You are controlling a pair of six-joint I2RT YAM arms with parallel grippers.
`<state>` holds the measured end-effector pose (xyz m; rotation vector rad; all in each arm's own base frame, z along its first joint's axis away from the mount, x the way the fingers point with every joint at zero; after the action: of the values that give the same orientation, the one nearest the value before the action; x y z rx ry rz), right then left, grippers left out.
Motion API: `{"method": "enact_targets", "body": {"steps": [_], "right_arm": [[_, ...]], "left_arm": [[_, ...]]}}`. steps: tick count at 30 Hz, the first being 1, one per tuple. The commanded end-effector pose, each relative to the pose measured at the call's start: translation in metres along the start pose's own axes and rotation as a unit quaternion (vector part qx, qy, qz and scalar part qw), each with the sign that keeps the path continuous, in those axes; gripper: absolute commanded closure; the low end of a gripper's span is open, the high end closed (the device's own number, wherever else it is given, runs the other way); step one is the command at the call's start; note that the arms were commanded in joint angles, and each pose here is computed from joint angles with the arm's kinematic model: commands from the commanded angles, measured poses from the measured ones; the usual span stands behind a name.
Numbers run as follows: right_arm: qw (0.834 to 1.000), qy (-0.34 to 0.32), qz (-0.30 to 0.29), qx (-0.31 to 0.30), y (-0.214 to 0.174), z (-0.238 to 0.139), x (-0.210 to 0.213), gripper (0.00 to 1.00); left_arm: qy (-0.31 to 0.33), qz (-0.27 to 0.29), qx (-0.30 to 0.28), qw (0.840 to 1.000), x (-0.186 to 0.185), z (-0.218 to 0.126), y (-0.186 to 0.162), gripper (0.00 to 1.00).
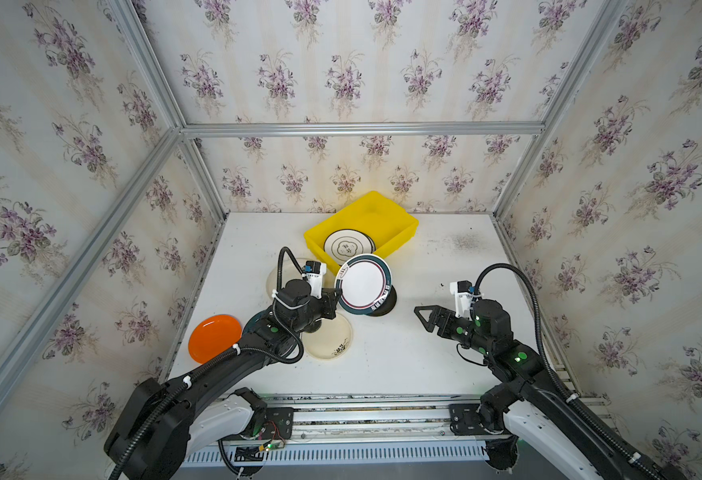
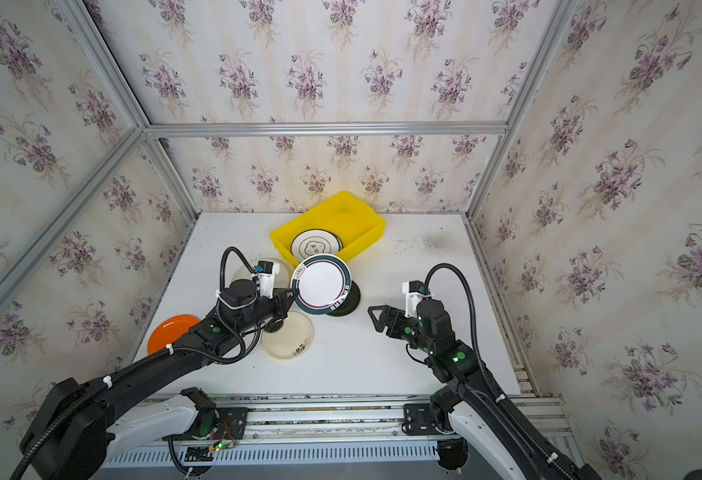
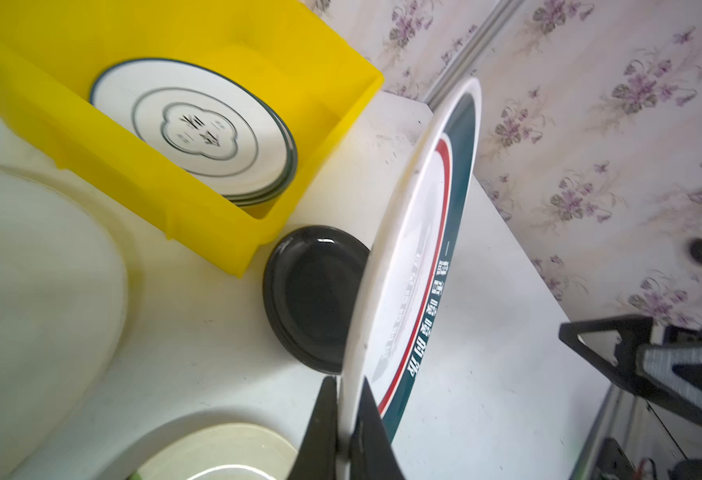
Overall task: Place the plates into the plastic bin on the countertop
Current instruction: 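Carry the plate into the bin with the left gripper while the right arm draws back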
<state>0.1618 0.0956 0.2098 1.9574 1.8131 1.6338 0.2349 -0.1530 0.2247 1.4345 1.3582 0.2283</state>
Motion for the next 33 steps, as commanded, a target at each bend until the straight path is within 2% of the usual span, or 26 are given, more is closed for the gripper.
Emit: {"method": "enact_targets", "body": {"steps": [1, 8, 14, 22, 33], "right_arm": [[1.000, -0.004, -0.015, -0.006, 0.004, 0.000, 0.002, 0.15], [1.000, 0.005, 0.008, -0.008, -0.002, 0.004, -0.003, 0.16], [1.000, -0.014, -0.005, -0.007, -0.004, -0.005, -0.004, 0.15], [1.000, -0.014, -0.004, -0.015, -0.007, -0.014, -0.004, 0.15], [1.000, -0.024, 0.003, -0.011, -0.010, -0.014, -0.008, 0.15]], "left_arm": [[0.053, 0.002, -0.066, 0.996, -0.002, 0.000, 0.030, 1.00], [0.077, -0.019, -0.105, 0.991, 0.001, 0.007, 0.082, 1.00], [0.098, -0.035, -0.084, 0.991, 0.020, 0.046, 0.108, 1.00], [0.134, -0.025, -0.049, 0.989, 0.044, 0.094, 0.121, 1.00], [0.179, -0.005, 0.022, 0.984, 0.064, 0.147, 0.120, 1.00]]}}
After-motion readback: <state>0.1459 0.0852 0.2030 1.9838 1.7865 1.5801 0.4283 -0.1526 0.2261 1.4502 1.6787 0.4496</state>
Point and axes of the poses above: each gripper's point midway between its finger pads, its own z axis out along the fingers, its own x axis along the line the jaws close on, y = z × x, the point moved 10 cm from there along -z, back along the fingers, and after that the axes turned 4 degrees about -z, right-handed, at the moved point
